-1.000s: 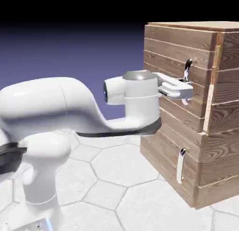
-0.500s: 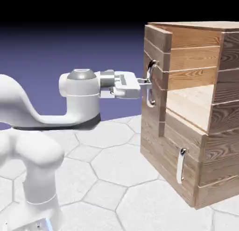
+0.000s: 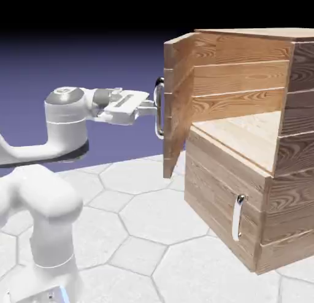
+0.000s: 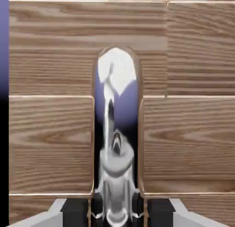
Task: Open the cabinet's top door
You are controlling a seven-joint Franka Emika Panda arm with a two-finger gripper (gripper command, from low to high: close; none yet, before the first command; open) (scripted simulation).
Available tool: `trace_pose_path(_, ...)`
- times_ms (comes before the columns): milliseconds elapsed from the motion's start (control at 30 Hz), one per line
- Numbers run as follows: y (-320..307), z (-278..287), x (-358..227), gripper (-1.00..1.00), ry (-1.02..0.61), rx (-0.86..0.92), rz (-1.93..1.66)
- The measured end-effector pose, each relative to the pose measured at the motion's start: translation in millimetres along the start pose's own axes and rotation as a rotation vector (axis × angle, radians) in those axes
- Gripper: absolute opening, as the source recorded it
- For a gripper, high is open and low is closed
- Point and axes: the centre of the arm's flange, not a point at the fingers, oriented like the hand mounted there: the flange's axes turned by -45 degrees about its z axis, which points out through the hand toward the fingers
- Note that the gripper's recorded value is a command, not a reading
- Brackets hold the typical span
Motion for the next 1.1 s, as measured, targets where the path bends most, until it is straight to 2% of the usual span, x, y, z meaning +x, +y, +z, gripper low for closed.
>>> trace_pose_path(500, 52.1, -98.7, -0.1, -1.00, 0.000, 0.266, 0.000)
trace_pose_path(1100, 178.9, -215.8, -0.1, -1.00, 0.001, 0.678, 0.000)
